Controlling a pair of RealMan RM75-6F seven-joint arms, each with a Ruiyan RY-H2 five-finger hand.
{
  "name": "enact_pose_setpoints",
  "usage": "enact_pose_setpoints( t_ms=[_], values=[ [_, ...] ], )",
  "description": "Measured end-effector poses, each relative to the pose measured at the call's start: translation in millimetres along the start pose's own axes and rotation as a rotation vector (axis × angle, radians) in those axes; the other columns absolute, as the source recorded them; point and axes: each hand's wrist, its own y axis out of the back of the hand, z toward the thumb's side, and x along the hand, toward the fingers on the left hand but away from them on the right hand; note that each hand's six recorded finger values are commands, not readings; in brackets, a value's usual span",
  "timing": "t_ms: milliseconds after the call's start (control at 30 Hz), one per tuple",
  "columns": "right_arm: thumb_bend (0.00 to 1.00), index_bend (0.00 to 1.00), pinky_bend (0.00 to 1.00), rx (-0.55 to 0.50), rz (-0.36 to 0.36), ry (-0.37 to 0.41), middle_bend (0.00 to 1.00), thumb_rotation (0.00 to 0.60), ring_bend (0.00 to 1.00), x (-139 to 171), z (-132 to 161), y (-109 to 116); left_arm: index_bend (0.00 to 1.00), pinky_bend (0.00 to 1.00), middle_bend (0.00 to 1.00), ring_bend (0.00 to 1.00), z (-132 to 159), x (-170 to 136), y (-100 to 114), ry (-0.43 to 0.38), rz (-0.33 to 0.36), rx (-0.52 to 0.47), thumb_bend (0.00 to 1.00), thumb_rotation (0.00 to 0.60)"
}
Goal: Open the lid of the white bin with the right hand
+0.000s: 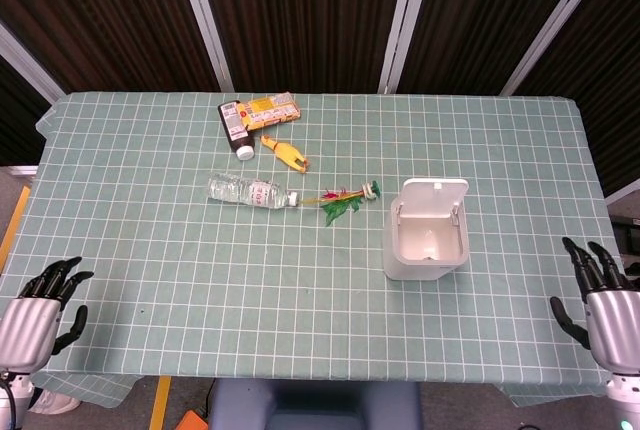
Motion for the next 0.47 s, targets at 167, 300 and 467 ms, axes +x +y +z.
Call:
enact_pose_setpoints(
  t_ms=[167, 300, 467],
  values=[
    [0.28, 0.0, 0.22, -0.038, 0.046, -0.03, 0.0, 0.6, 0.0, -1, -11, -8, 0.27, 0.29, 0.14, 0.13, -1, 1, 1, 0.005, 0.005, 0.001, 0.5, 0.6],
    [0.26, 0.0, 0.22, 0.026, 0.087, -0.035, 0.0, 0.6, 0.0, -2, -12, -17, 0.27, 0.3, 0.14, 0.13, -3, 2, 0, 0.01, 0.003, -0.002, 0.5, 0.6],
    [0.26, 0.0, 0.21, 0.05, 0.093, -0.016, 0.0, 0.6, 0.0, 1, -7, -22, 0.27, 0.3, 0.14, 0.13, -2, 3, 0, 0.002, 0.001, -0.004, 0.5, 0.6]
  ],
)
